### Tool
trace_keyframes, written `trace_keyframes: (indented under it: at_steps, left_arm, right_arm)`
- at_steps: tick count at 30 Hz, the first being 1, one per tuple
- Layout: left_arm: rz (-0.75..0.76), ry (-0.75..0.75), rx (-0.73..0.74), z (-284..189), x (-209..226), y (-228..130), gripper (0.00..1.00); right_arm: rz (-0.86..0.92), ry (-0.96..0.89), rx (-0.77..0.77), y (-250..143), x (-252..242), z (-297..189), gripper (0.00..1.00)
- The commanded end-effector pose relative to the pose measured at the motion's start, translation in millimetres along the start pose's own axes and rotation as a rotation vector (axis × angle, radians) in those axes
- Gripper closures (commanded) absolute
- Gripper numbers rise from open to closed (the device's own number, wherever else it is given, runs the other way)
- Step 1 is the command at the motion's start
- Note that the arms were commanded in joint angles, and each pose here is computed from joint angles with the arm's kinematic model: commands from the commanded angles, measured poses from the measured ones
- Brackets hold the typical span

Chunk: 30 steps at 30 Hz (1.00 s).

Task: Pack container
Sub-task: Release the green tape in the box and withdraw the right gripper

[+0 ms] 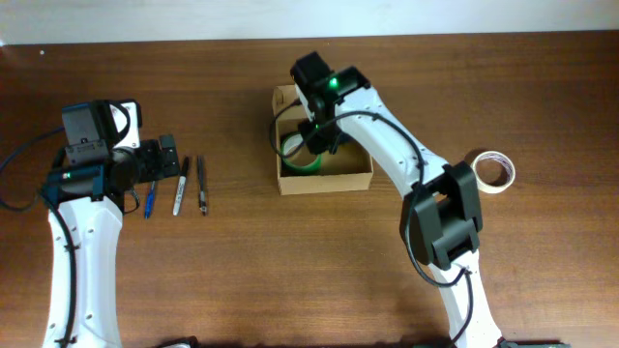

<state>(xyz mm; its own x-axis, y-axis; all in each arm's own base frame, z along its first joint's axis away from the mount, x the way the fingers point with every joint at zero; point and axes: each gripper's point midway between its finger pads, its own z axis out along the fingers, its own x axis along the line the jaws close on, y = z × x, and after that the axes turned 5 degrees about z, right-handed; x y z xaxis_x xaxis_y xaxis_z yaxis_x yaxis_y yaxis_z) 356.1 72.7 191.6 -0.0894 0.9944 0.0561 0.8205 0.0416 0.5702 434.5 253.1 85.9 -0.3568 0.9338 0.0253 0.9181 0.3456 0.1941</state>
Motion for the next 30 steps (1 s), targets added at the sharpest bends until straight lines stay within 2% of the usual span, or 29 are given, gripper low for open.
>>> trace_keyframes:
  at_steps: [1,4,9,13,17,19,21,25,28,30]
  left_arm:
    - [0.015,0.008,-0.011,-2.1,3.3,5.3,0.0]
    - [0.015,0.008,-0.011,-2.1,3.3,5.3,0.01]
    - [0.015,0.008,-0.011,-2.1,3.3,5.3,0.01]
    - [0.015,0.008,-0.011,-2.1,3.3,5.3,0.0]
    - [0.015,0.008,-0.011,-2.1,3.3,5.3,0.01]
    - [0.015,0.008,-0.011,-2.1,3.3,5.3,0.01]
    - [0.015,0.008,-0.011,-2.1,3.3,5.3,0.0]
    - [0.015,0.008,-0.011,-2.1,3.3,5.3,0.0]
    - [0.015,0.008,-0.011,-2.1,3.3,5.3,0.0]
    - [0.015,0.008,-0.011,-2.1,3.3,5.3,0.01]
  right_arm:
    - [0.017,-0.043,-0.219,32.8,-9.7,-101.9,0.61]
    - [0.023,-0.206,-0.315,35.7,-39.6,-162.4,0.59]
    - [0.108,-0.231,-0.466,30.4,-79.4,-240.0,0.55]
    - [0.263,-0.26,-0.529,-1.4,-149.0,-289.6,0.55]
    - [0.466,-0.299,-0.575,-56.3,-229.5,-321.7,0.55]
    - [0.565,-0.29,-0.574,-86.7,-261.9,-320.0,0.55]
    - [0.674,-0.269,-0.543,-116.0,-287.0,-304.0,0.48]
    - [0.901,-0.254,-0.354,-170.1,-318.4,-236.5,0.43]
    - [0.998,-0.227,-0.226,-191.6,-326.0,-178.7,0.37]
    - [1.005,-0.178,-0.191,-191.2,-323.5,-148.0,0.37]
